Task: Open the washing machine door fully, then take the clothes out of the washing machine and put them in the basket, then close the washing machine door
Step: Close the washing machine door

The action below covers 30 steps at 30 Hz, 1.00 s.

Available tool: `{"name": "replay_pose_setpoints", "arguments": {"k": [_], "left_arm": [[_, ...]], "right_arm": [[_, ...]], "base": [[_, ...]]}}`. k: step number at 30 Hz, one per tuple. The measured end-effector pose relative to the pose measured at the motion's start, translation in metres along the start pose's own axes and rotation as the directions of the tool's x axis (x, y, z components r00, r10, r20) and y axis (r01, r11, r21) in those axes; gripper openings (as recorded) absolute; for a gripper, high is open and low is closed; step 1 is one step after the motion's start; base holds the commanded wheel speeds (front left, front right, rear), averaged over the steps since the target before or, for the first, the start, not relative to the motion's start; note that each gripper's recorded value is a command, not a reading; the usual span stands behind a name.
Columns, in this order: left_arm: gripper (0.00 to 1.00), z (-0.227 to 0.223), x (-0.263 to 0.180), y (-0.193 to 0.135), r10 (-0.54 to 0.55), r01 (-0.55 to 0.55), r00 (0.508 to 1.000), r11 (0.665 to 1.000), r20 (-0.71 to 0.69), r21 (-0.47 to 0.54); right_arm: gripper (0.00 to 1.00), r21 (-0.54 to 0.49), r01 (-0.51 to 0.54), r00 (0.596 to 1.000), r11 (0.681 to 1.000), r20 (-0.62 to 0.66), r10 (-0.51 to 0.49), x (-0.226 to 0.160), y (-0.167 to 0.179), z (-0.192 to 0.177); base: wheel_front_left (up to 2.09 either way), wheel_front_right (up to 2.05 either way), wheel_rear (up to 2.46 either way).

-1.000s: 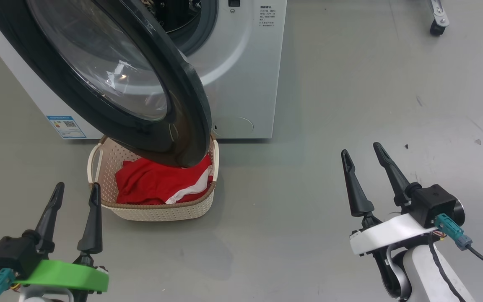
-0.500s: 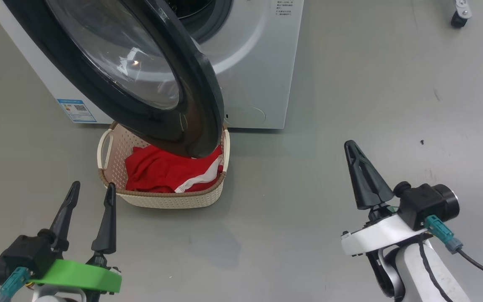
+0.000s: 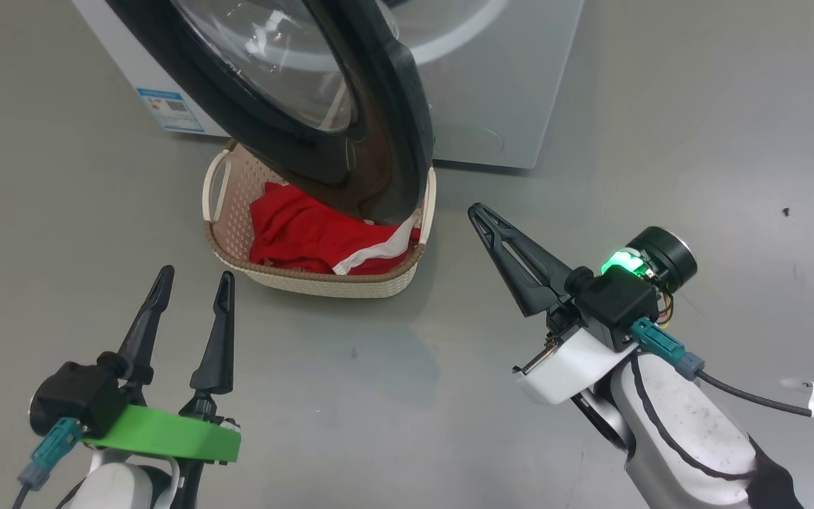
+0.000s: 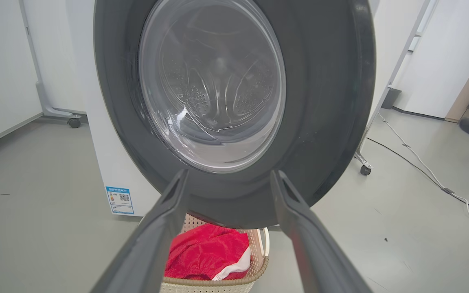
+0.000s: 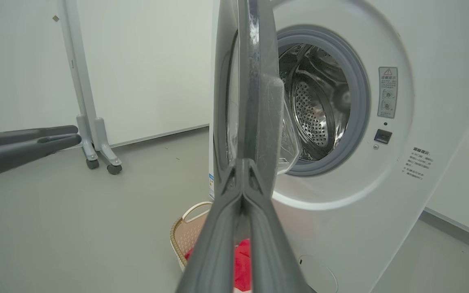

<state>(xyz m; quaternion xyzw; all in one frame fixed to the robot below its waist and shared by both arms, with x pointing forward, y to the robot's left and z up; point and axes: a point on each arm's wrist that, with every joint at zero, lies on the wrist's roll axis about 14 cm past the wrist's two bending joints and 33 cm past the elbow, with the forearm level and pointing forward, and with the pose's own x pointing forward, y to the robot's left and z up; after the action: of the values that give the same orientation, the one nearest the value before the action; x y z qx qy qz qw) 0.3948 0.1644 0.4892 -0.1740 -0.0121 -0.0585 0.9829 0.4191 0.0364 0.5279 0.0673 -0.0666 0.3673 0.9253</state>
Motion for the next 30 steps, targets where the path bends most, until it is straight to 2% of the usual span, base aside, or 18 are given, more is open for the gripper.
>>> {"name": "replay_pose_setpoints", "arguments": {"k": [3,11,16,20,30], "left_arm": [[1.00,-0.001,0.002,0.005,0.024,-0.024,1.000,1.000,0.000,-0.005],[1.00,-0.001,0.001,0.022,0.081,-0.081,0.997,0.997,-0.004,0.007],[1.00,-0.003,-0.006,0.036,0.134,-0.134,0.991,0.991,-0.014,0.014],[1.00,-0.004,-0.010,0.046,0.166,-0.165,0.986,0.986,-0.018,0.024],[1.00,-0.012,-0.008,0.050,0.183,-0.183,0.982,0.983,-0.038,0.017]], "right_arm": [[0.00,-0.013,-0.074,0.997,0.997,-0.020,0.073,0.018,0.009,-0.011],[0.00,-0.006,-0.193,0.980,0.981,-0.056,0.192,0.048,0.028,-0.035],[0.00,0.034,-0.249,0.965,0.968,-0.075,0.251,0.059,0.042,-0.051],[0.00,0.065,-0.242,0.966,0.968,-0.080,0.247,0.067,0.039,-0.058],[0.00,0.057,-0.195,0.978,0.979,-0.070,0.199,0.083,0.012,-0.062]], "base": [[0.00,0.00,0.00],[0.00,0.00,0.00],[0.00,0.00,0.00],[0.00,0.00,0.00],[0.00,0.00,0.00]]}}
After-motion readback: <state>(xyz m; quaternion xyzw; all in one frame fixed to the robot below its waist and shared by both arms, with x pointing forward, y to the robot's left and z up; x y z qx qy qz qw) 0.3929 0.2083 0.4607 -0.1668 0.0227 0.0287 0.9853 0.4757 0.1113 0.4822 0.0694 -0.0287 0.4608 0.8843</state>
